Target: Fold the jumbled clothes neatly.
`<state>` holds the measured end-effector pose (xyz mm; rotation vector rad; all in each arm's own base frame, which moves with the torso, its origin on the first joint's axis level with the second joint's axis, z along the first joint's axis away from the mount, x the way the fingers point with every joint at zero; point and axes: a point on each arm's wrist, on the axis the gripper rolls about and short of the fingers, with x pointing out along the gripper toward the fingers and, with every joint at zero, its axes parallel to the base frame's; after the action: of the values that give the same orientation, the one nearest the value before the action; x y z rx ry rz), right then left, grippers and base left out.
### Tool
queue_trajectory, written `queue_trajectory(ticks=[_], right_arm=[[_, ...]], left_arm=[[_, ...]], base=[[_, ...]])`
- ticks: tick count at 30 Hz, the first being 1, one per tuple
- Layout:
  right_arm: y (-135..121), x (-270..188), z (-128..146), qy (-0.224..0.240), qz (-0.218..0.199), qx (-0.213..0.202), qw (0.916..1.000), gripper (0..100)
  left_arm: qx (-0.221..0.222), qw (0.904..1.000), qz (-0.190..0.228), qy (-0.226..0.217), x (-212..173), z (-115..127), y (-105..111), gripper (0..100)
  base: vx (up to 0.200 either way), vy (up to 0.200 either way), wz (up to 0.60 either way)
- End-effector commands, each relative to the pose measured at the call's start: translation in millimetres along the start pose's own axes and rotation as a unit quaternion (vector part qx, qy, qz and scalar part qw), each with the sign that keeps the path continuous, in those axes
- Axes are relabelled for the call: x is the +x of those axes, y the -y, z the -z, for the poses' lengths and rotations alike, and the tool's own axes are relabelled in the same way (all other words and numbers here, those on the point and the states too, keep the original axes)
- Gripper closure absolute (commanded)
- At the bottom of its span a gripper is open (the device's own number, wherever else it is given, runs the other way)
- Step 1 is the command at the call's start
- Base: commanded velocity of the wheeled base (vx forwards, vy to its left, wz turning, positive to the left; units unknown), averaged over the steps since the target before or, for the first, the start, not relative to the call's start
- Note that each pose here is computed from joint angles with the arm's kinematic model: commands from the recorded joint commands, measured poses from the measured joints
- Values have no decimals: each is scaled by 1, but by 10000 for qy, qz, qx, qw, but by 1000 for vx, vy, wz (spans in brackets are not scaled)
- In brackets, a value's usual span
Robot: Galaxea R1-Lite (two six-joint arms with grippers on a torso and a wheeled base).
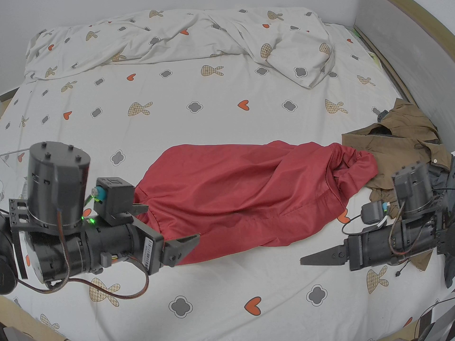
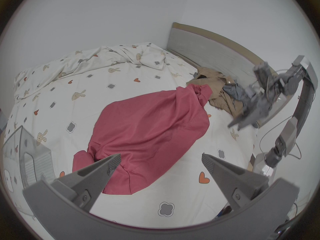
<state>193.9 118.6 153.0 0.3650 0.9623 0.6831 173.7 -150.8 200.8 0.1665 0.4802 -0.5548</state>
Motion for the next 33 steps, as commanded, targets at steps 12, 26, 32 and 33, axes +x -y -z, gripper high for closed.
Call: queue_trajectory(ticks=[12,26,32,33], right_arm=[[34,98,-11,-381,840,-68,9957,0],[28,104,-33,747,1414,-1436,9766,0],[22,107,-36,981,1391,-1588,9725,0],[20,107,-36,987,1370,-1598,9726,0]], left_arm=[[-670,9942,-598,597,-35,-9,-35,0],[-673,9941,-597,605,-36,-8,-35,0],[-671,9943,-598,574,-36,-6,-35,0],[-670,9943,-599,567,-36,-5,-35,0]], base=[[0,0,0],[0,0,0],[0,0,0],[0,0,0]])
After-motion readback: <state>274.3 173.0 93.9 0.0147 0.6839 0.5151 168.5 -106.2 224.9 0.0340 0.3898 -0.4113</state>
